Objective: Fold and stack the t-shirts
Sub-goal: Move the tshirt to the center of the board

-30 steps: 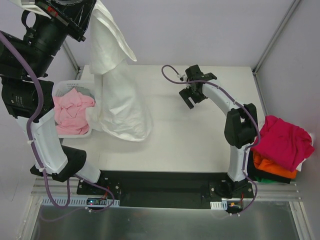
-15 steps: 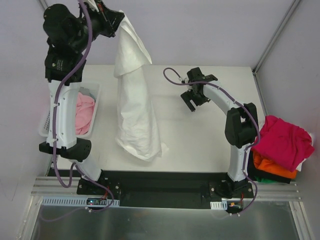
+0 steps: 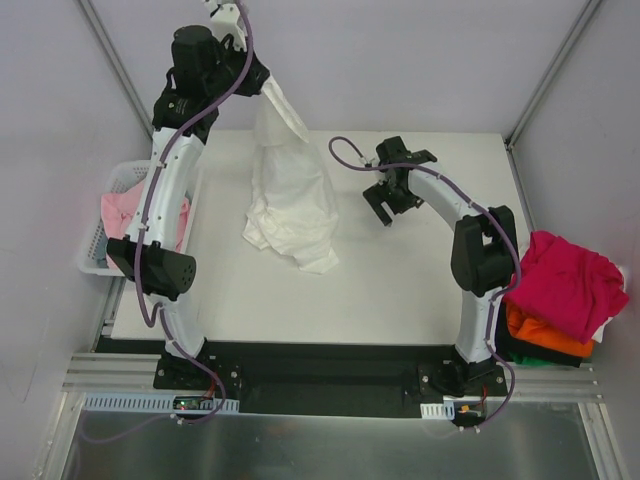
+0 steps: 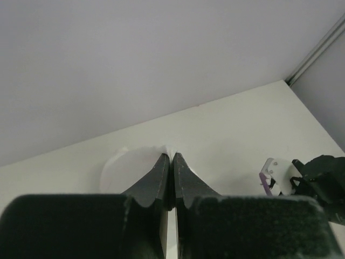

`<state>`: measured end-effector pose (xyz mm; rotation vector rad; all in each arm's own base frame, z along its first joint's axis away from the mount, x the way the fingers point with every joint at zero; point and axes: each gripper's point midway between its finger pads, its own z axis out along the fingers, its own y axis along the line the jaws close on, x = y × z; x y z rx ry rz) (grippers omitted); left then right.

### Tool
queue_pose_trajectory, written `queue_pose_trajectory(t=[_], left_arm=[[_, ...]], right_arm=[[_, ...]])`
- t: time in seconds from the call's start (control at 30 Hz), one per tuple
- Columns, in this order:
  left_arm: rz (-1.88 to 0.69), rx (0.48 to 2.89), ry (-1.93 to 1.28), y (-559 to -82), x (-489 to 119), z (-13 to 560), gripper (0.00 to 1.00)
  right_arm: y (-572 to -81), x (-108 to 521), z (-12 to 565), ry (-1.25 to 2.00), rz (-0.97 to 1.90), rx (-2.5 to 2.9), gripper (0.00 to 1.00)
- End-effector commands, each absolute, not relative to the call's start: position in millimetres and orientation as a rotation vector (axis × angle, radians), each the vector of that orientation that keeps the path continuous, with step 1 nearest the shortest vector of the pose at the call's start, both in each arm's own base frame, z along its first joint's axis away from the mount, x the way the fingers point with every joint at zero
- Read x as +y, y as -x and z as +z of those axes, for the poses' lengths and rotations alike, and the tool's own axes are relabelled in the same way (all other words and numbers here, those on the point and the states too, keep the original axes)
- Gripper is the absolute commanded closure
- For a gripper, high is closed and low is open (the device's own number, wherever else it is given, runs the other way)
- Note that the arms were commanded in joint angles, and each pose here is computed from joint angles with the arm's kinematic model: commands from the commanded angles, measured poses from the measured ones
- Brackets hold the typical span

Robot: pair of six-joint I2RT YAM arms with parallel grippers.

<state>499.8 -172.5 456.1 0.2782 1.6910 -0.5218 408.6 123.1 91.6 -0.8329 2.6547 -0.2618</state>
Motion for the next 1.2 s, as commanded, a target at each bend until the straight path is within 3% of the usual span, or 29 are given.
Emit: queue_pose_trajectory(t=[0.0,0.03,0.1,0.17,0.2,0.43,0.73,0.97,1.17], left_arm=[[-0.488,1.678,-0.314,-511,-174,441,0.91],[-0.478,1.696,-0.331,-510,-174,432,0.66],[-0.463,1.763,-0.348,-507,-173,401,0.32],[-0.431,1.8,-0.363,-505,-169,383,0.04],[-0.406,1.827,-0.368,-502,-165,370,0.01],[-0.203,1.874,-0.498,-452,-131,336,0.01],[0.033,2.018,-0.648,-362,-80,240,0.01],[0.16,2.103,-0.642,-348,-55,182,0.01],[0.187,2.132,-0.542,-362,-27,172,0.01]], right_arm=[[-394,129,116,0.797,-0.169,2.645,0.04],[-390,130,119,0.803,-0.163,2.64,0.04],[-385,133,119,0.832,-0.151,2.633,0.04],[-378,137,122,0.889,-0.172,2.603,0.04],[-377,137,124,0.908,-0.196,2.589,0.04],[-335,177,122,1.271,-0.252,2.453,0.03],[-318,211,110,1.429,-0.165,2.396,0.03],[-320,247,99,1.52,-0.14,2.362,0.07],[-312,275,86,1.611,-0.097,2.332,0.1]])
